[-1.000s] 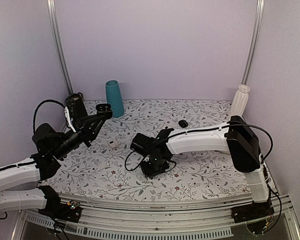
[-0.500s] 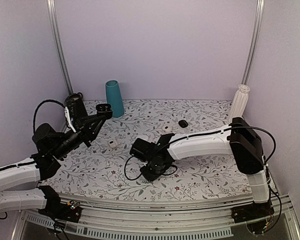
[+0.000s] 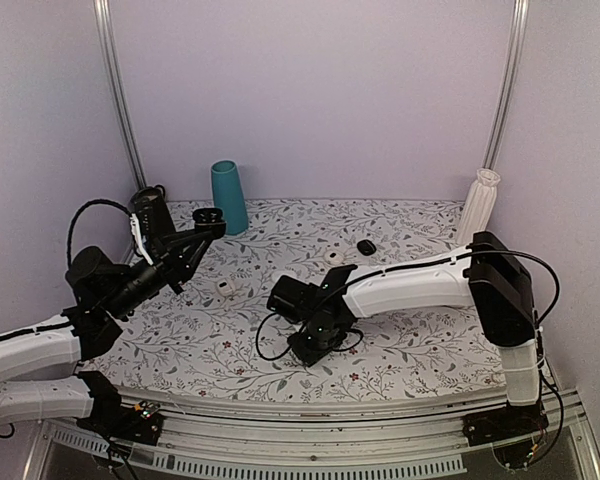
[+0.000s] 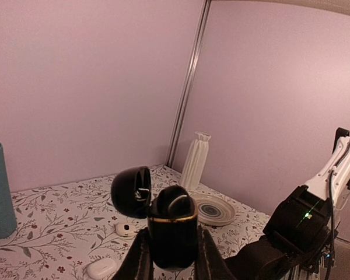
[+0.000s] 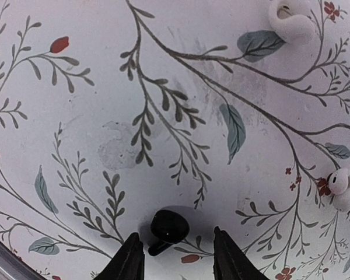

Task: Insert the wireless bluetooth earbuds into the charging case
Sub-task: Adjust the right earbud at the center of the board, then pick up the right earbud from the center of the board.

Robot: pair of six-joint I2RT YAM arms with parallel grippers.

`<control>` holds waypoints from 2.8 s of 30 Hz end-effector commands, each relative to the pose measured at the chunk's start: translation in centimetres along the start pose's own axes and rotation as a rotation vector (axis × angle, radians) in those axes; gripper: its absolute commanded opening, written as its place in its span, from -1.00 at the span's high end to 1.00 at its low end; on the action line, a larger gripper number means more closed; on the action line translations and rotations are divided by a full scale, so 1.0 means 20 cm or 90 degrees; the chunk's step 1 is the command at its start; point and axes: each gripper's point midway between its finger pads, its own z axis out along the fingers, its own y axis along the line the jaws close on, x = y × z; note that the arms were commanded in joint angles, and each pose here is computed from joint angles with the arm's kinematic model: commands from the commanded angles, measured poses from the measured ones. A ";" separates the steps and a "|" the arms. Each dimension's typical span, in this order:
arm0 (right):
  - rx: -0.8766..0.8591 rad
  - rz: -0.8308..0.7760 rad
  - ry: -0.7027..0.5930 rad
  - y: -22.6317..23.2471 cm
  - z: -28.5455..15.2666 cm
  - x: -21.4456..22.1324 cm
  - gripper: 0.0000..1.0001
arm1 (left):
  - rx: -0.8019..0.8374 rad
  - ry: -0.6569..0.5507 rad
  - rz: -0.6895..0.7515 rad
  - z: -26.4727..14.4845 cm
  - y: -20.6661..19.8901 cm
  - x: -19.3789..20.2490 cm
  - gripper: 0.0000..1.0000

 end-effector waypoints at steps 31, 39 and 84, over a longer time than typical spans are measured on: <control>-0.014 0.014 -0.014 -0.02 -0.10 0.01 0.24 | 0.009 -0.016 0.003 0.00 -0.02 -0.04 1.00; -0.064 -0.013 -0.032 0.06 -0.10 -0.01 0.26 | 0.010 -0.013 0.004 0.00 -0.03 -0.04 1.00; -0.158 -0.118 -0.060 0.16 -0.09 -0.05 0.30 | 0.005 -0.015 0.010 -0.01 -0.02 -0.06 1.00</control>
